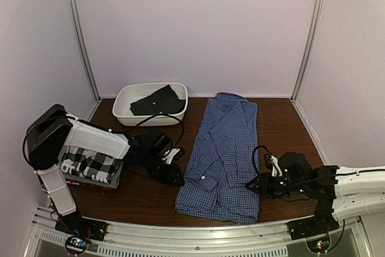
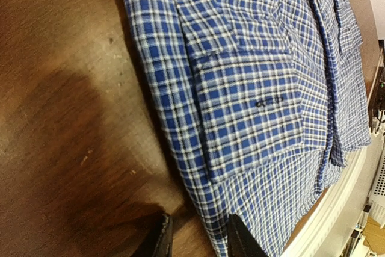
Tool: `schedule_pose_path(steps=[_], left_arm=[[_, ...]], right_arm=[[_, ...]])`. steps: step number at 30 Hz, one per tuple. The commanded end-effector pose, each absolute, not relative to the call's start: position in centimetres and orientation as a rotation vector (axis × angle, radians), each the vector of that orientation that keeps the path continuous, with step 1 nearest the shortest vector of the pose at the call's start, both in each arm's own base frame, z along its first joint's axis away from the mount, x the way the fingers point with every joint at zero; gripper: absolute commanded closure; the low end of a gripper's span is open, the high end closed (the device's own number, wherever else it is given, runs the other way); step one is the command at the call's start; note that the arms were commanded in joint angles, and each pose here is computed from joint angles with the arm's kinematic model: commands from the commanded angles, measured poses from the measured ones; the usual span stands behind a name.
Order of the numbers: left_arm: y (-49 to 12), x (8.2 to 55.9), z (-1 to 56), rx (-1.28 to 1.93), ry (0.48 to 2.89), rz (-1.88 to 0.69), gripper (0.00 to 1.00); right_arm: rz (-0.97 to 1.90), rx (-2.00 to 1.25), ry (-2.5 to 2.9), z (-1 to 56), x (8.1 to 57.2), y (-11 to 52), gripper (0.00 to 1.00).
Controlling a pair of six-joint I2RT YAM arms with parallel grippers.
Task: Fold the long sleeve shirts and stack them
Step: Smooth out the rectangle-folded shirt at the center of the board.
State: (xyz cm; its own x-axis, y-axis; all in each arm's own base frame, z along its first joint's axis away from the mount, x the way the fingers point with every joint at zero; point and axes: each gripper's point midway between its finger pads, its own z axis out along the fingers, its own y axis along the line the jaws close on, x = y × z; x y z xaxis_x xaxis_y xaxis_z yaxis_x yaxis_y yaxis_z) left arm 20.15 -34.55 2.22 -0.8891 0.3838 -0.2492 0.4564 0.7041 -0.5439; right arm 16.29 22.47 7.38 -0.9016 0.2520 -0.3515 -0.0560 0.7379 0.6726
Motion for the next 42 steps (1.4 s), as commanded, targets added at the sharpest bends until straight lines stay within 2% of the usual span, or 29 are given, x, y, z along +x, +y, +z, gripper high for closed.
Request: schedule_pose_path(steps=[1,8,16,23,32,36,42], left_arm=[[-34.0,18.7,1.9,0.710,2.812,-0.971,0.67],[-33.5,19.2,3.5,0.713,2.766,-0.932,0.68],[-36.1,19.9,8.0,0.799,2.631,-1.041,0.69],[-37.1,16.2,5.9,0.962,2.681,-1.136,0.72],[-33.8,12.2,0.9,1.012,2.856,-1.084,0.72],[-34.3,13.0,1.7,1.002,2.839,-1.047,0.72],[-35.2,17.4,6.4,0.899,2.723,-0.956,0.68]], right_arm=[[0.989,0.289,2.549,6.0,14.0,22.6,0.65],[0.957,0.244,2.681,3.2,9.7,23.8,0.66],[0.963,0.261,2.754,1.4,8.0,23.0,0.66],[0.951,0.314,2.625,5.1,10.2,22.9,0.65],[0.956,0.396,2.499,7.1,13.5,21.6,0.61],[0.887,0.404,2.520,6.0,14.6,20.2,0.59],[0.927,0.418,2.523,4.9,15.4,19.5,0.56]])
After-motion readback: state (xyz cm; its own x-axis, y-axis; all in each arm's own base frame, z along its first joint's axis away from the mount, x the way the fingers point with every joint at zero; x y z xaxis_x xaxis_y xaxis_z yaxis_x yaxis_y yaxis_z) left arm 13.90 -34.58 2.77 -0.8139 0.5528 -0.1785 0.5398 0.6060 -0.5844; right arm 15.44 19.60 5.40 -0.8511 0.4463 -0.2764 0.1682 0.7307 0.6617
